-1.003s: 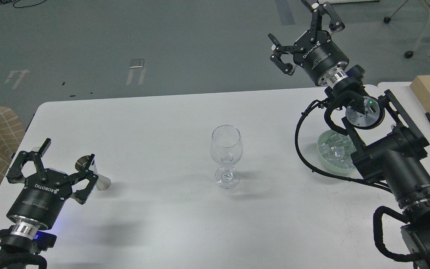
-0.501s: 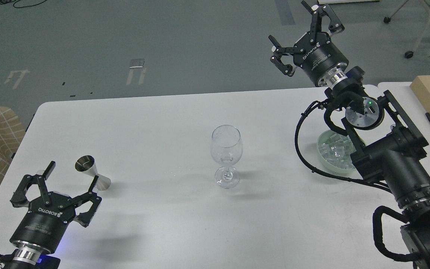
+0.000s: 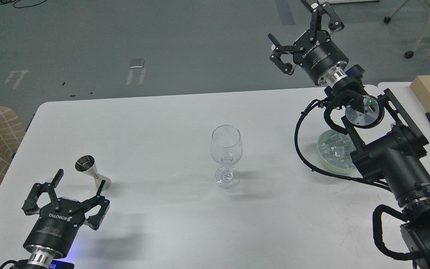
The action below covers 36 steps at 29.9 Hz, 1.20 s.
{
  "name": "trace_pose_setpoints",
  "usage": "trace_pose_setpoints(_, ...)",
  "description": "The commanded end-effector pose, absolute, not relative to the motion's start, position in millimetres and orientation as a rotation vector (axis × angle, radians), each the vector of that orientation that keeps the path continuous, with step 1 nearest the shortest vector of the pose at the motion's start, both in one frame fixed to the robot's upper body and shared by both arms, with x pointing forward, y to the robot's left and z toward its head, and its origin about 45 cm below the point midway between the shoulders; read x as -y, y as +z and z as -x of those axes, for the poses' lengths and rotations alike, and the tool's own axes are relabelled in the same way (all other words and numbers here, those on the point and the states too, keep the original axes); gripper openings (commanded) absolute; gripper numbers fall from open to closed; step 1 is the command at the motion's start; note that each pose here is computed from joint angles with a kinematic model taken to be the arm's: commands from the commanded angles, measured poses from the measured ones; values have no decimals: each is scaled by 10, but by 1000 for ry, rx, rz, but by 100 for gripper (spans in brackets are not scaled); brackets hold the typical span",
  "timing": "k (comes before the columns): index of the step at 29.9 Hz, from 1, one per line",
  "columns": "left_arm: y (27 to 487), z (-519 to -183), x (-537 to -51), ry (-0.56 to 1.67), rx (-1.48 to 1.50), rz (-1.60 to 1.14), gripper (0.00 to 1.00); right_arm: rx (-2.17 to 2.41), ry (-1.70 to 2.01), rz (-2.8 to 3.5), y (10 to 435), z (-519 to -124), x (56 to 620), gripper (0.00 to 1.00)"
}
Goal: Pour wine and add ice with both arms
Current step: 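Position the open left gripper around the metal jigger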
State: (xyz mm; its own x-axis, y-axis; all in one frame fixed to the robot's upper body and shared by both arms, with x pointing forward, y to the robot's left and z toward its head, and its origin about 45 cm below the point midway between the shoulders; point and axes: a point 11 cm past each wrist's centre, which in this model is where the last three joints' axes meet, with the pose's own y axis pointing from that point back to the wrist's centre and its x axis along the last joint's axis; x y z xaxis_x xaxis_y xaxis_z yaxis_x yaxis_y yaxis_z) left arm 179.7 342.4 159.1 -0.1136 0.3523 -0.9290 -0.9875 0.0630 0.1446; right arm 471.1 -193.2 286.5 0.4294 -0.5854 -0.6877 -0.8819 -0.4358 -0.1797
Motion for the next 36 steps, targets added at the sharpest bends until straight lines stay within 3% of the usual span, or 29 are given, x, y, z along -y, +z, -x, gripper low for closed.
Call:
trace_pose_setpoints(1, 1566, -1811, -3433, 1414, -1093, 840, 98, -1239, 747, 2160, 2845, -4714, 1935, 100)
trace_pose_setpoints(17, 1379, -1756, -3493, 1435, -1207, 964, 98, -1244, 751, 2161, 2834, -4715, 1934, 100)
trace_pose_setpoints(36, 1244, -1979, -3559, 1467, -1199, 1015, 97, -1257, 759, 2156, 2820, -4720, 1942, 100)
